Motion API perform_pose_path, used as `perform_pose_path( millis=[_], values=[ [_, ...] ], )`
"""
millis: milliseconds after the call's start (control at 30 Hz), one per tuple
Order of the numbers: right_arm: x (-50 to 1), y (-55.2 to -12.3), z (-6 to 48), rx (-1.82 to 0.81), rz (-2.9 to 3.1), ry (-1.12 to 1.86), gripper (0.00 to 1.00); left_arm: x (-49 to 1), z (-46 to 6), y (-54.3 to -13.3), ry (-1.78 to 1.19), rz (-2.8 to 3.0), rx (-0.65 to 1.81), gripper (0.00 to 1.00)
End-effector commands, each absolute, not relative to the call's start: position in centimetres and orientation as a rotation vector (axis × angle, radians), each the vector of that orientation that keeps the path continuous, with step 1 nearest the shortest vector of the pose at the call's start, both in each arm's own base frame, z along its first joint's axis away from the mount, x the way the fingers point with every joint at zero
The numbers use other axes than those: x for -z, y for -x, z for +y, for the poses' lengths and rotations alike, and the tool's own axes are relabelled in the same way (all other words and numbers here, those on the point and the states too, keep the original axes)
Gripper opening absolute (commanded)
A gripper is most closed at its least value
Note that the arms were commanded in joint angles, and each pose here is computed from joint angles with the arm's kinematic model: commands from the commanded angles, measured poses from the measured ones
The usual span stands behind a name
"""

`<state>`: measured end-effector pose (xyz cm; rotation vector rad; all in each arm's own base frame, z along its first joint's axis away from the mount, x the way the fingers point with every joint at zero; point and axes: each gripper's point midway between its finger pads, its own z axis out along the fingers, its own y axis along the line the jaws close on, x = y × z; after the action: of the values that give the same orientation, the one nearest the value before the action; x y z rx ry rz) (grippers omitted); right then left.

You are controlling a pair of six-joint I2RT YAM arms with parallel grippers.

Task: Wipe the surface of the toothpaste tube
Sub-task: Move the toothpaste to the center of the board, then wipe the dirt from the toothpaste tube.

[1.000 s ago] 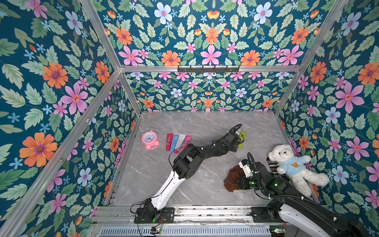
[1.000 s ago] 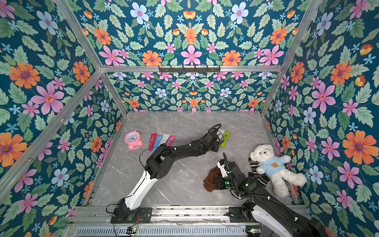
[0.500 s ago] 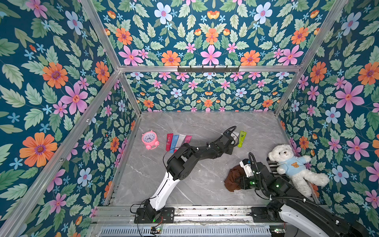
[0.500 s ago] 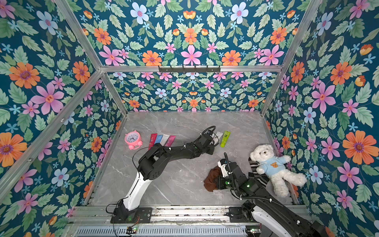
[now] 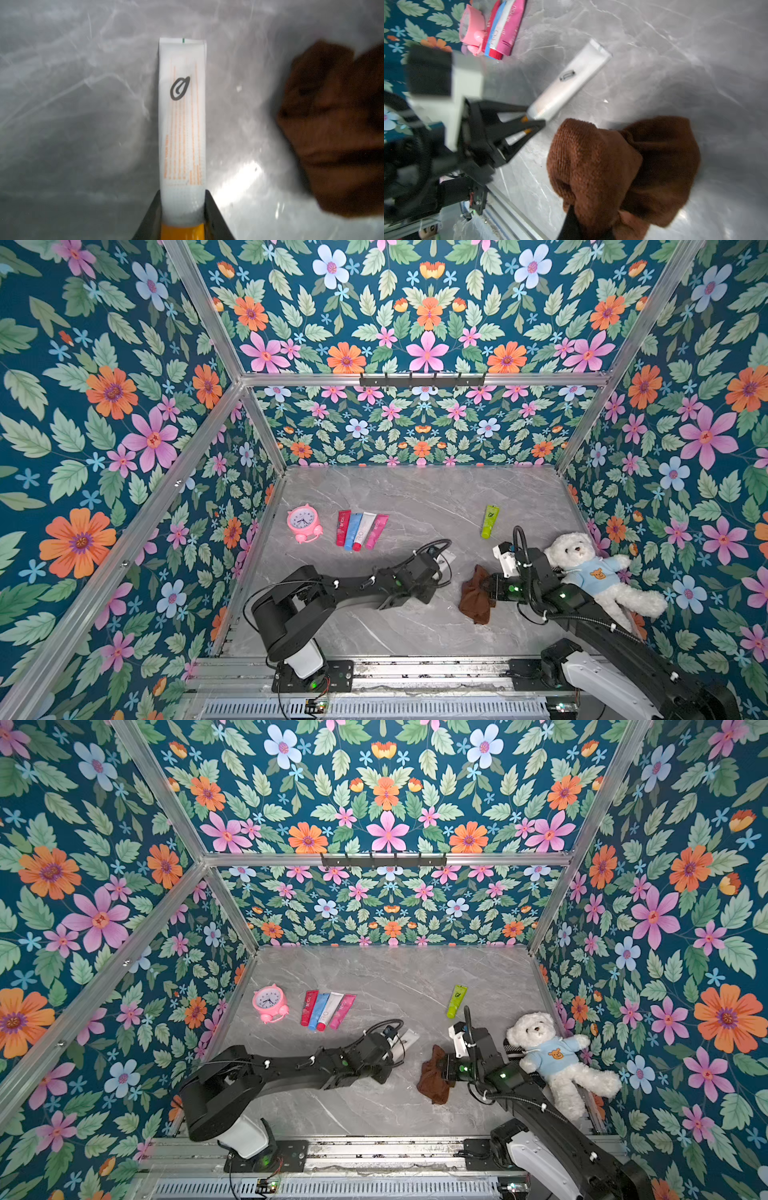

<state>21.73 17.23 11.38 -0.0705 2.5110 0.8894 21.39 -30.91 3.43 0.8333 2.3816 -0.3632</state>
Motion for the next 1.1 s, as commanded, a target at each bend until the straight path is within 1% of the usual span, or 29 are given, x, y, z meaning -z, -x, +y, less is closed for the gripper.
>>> perform_pose_path(
  millis=[0,33,67,167,200,233,267,367,500,567,600,633,700,733,767,833,967,1067],
  values=[
    [-12.9,-23.0,19.3,-0.969,2.491,0.206,0.00,-2.8,-29.2,-20.5,-0.829,2.372,0.323,0.15],
    [-13.0,-23.4,19.7,-0.983,2.492,0.215,0.00,-2.8,-29.0,-20.0,-0.834,2.371,0.329,0.17],
    [-13.1,-23.9,20.2,-0.998,2.489,0.222,0.00,-2.7,-28.8,-19.6,-0.840,2.371,0.335,0.21],
    [-13.0,-25.0,21.4,-1.042,2.504,0.243,0.00,-2.3,-28.2,-18.9,-0.835,2.382,0.348,0.44],
    [-12.8,-25.4,21.8,-1.058,2.508,0.248,0.00,-2.2,-28.0,-18.8,-0.831,2.386,0.355,0.49],
    [-12.7,-25.6,22.2,-1.073,2.513,0.253,0.00,-2.1,-27.8,-18.6,-0.828,2.389,0.359,0.53],
    [-12.7,-26.0,22.6,-1.090,2.517,0.259,0.00,-1.9,-27.6,-18.5,-0.821,2.395,0.361,0.55],
    [-12.3,-26.4,23.9,-1.089,2.544,0.307,0.00,-1.3,-27.3,-18.1,-0.824,2.410,0.365,0.56],
    [-11.0,-26.4,25.7,-0.999,2.615,0.427,0.00,-0.9,-27.3,-18.0,-0.826,2.414,0.369,0.59],
    [-10.2,-26.7,26.0,-0.942,2.637,0.443,0.00,-0.7,-27.3,-18.1,-0.824,2.416,0.366,0.59],
    [-9.9,-26.8,26.2,-0.942,2.640,0.444,0.00,-0.5,-27.3,-18.1,-0.827,2.419,0.364,0.57],
    [-9.6,-26.9,26.3,-0.940,2.643,0.444,0.00,-0.4,-27.4,-18.0,-0.831,2.421,0.366,0.53],
    [-8.6,-27.4,26.3,-0.924,2.657,0.439,0.00,-0.4,-27.3,-18.1,-0.826,2.420,0.360,0.41],
    [-8.2,-27.5,26.4,-0.916,2.666,0.437,0.00,-0.5,-27.3,-18.1,-0.825,2.419,0.360,0.37],
    [-7.5,-27.6,26.4,-0.909,2.677,0.437,0.00,-0.5,-27.3,-18.1,-0.825,2.418,0.364,0.33],
    [-6.4,-27.8,26.5,-0.903,2.699,0.438,0.00,-0.5,-27.3,-18.0,-0.831,2.416,0.369,0.28],
    [-4.1,-27.8,26.7,-0.902,2.748,0.430,0.00,-0.5,-27.5,-18.0,-0.839,2.414,0.377,0.23],
    [-3.3,-27.7,26.8,-0.908,2.757,0.426,0.00,-0.4,-27.6,-17.9,-0.845,2.415,0.381,0.22]
  ],
)
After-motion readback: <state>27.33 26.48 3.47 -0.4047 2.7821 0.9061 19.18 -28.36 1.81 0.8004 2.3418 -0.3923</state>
